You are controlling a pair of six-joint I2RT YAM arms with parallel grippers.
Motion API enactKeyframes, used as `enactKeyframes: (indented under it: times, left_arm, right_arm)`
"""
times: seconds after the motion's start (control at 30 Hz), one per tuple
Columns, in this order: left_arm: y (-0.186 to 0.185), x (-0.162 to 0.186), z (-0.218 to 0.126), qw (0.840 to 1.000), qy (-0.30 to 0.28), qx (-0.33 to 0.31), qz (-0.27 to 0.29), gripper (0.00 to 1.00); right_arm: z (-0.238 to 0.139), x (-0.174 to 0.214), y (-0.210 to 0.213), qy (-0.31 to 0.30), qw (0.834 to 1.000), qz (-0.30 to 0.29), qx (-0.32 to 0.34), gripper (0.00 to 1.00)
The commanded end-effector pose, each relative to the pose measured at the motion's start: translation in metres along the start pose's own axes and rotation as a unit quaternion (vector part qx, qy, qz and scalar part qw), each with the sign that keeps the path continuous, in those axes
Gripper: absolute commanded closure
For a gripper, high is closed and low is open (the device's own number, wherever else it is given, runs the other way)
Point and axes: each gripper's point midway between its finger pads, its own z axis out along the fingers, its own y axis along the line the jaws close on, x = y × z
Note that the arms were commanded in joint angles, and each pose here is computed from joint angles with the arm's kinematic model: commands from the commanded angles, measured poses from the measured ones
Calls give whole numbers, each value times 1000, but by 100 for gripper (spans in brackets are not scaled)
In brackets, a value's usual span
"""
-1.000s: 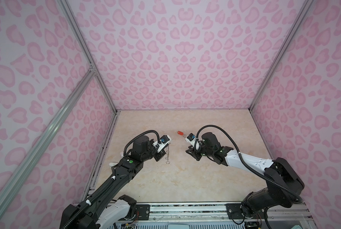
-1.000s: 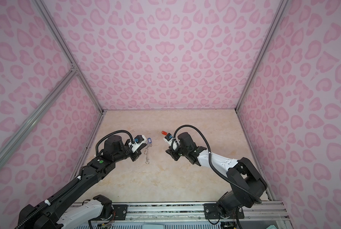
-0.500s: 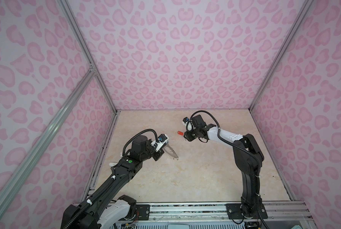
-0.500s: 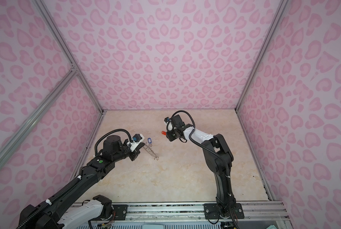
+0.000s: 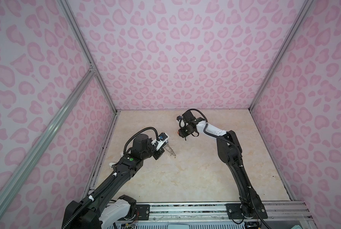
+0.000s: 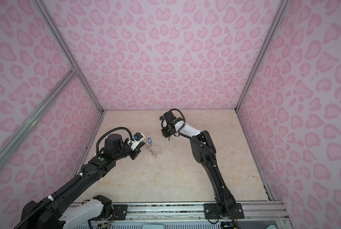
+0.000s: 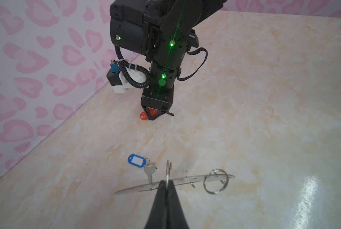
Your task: Put the keys on the keyring
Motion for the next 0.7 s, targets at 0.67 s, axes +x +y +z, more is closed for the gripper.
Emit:
enactKeyframes:
  times: [0.67]
  left_arm:
    - [-3, -5, 3, 1000, -15, 13, -3, 97]
  right_arm:
    - [-83, 122, 80, 34, 984, -142, -99, 56]
